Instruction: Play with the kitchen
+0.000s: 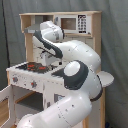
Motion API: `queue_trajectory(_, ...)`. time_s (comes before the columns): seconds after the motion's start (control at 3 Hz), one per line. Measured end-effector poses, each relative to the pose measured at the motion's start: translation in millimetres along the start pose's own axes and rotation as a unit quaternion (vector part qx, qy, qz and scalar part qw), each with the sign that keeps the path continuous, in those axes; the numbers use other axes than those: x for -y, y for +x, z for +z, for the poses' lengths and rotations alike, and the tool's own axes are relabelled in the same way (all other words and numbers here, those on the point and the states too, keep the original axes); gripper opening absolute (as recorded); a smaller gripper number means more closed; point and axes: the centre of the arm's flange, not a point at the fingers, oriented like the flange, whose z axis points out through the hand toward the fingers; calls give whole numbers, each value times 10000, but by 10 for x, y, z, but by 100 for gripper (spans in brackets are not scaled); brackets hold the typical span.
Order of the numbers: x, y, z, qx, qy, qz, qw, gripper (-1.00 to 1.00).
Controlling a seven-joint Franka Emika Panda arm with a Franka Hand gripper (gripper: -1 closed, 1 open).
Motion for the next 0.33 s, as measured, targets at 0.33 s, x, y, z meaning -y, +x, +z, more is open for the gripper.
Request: queue_trajectory(0.33, 373, -1, -299, -282, -41, -1, 9996, 100)
